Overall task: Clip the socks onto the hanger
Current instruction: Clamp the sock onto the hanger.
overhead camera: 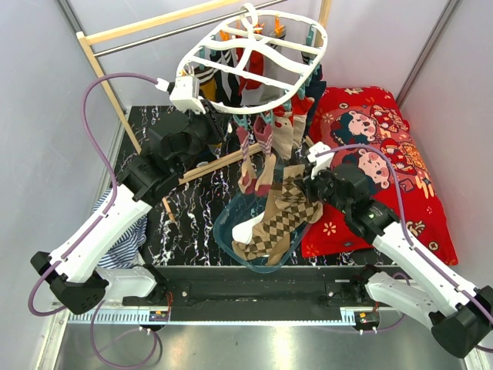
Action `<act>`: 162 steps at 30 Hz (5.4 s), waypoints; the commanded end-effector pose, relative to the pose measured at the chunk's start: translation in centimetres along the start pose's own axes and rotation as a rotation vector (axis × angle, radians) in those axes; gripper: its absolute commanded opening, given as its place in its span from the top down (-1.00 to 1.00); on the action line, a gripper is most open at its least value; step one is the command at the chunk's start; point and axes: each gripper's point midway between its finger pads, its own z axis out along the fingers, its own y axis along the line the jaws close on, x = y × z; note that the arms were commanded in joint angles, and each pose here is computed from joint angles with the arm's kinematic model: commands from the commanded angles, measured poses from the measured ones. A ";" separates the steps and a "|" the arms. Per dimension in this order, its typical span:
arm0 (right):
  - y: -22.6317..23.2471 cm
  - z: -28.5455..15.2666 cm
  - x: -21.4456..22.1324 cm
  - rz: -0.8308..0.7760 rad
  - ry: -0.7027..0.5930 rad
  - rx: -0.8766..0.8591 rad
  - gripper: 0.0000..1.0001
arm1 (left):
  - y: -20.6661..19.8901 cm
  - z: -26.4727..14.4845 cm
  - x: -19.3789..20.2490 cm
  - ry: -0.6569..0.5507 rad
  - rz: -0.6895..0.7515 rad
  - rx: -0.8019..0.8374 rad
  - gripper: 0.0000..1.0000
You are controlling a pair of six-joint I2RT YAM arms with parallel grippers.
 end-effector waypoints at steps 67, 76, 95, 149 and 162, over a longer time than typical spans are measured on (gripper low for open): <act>12.7 5.3 -19.3 -0.479 -0.453 -0.578 1.00 | -1.8 -0.9 -2.6 -0.054 -0.056 0.069 0.99; 13.0 5.5 -19.2 -0.476 -0.448 -0.598 1.00 | -2.0 -1.2 -2.9 -0.058 -0.060 0.084 0.99; 13.2 5.6 -17.8 -0.445 -0.412 -0.618 1.00 | -2.5 -1.4 -3.4 -0.069 -0.079 0.104 0.99; 11.6 5.6 -20.2 -0.487 -0.449 -0.530 1.00 | -1.8 -1.3 -2.0 -0.013 0.025 0.093 1.00; 11.3 5.6 -21.2 -0.493 -0.471 -0.508 1.00 | -2.1 -1.2 -1.8 -0.002 0.014 0.102 0.54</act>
